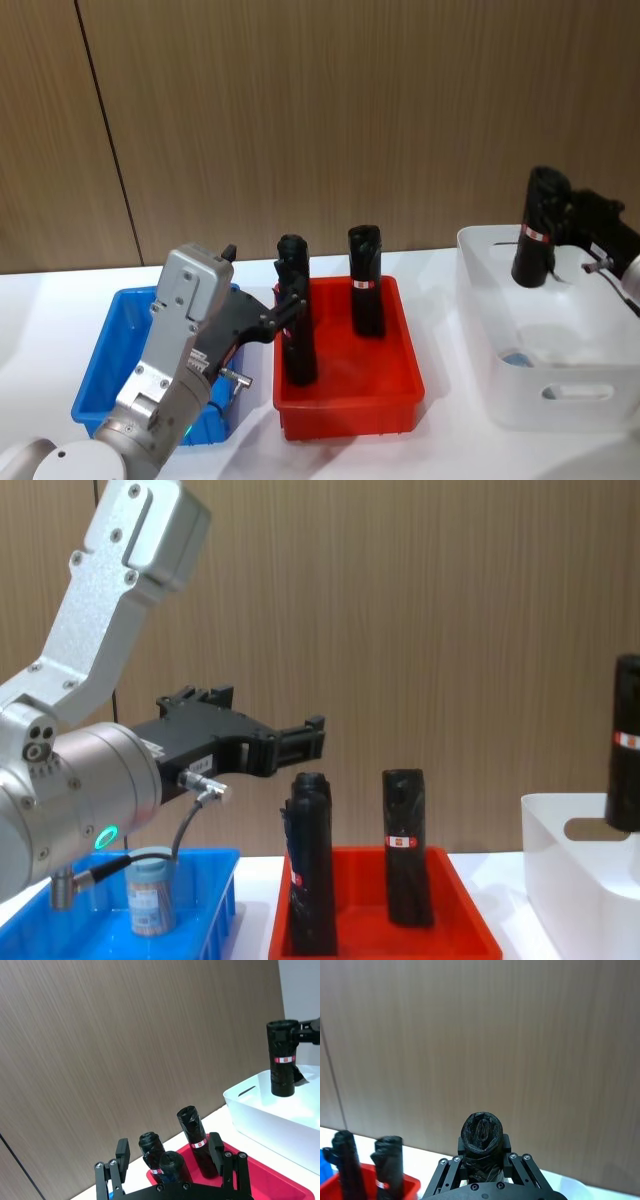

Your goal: Pick the cotton swabs from the blue box and place them into the white box.

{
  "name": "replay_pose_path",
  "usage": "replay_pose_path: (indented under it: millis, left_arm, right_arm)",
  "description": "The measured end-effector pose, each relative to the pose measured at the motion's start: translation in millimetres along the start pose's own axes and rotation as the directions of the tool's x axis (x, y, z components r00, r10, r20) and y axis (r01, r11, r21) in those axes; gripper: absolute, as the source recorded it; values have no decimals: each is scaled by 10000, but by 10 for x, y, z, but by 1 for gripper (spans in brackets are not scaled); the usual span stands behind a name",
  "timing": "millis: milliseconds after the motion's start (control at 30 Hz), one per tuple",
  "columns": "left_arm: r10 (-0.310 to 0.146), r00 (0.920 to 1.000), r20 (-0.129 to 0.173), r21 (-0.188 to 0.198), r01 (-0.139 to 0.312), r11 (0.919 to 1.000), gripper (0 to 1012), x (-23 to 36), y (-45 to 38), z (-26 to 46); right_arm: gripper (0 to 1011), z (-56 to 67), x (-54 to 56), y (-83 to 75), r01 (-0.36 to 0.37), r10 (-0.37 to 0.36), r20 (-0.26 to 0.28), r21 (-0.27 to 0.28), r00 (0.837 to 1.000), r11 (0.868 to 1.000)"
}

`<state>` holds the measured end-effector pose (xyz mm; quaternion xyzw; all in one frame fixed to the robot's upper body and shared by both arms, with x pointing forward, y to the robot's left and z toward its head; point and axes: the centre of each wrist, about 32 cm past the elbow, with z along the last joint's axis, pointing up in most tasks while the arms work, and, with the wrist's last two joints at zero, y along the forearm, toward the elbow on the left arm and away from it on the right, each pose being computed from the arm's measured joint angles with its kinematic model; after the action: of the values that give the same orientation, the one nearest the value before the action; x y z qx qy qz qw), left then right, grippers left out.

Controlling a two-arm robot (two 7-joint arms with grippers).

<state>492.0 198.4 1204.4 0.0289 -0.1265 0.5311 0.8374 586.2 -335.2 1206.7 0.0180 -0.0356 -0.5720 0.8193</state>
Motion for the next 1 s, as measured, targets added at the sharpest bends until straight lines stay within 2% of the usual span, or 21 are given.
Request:
replay_pose_path:
  millis: [100, 400, 533, 700, 1000]
  left_arm:
    - [1, 10000, 0, 0, -1, 10000, 1003, 0, 0, 0]
    - [0, 10000, 0, 0, 0, 10000, 1003, 0, 0, 0]
    - [0, 10000, 0, -1, 0, 10000, 1003, 0, 0, 0]
    - [0, 10000, 0, 0, 0, 10000, 1003, 0, 0, 0]
    - [0, 10000, 0, 0, 0, 10000, 1003, 0, 0, 0]
  right_arm:
    - [352, -103, 61, 20, 250, -253, -104, -292, 9996, 9993]
    - [353, -310, 135, 68, 604, -634, -344, -823, 9974, 9948]
    - [434, -371, 147, 77, 679, -722, -408, -978, 9966, 9929]
    - [606, -412, 158, 86, 739, -790, -447, -1055, 9959, 9917]
    - [873, -407, 162, 87, 748, -794, -465, -935, 9958, 9928]
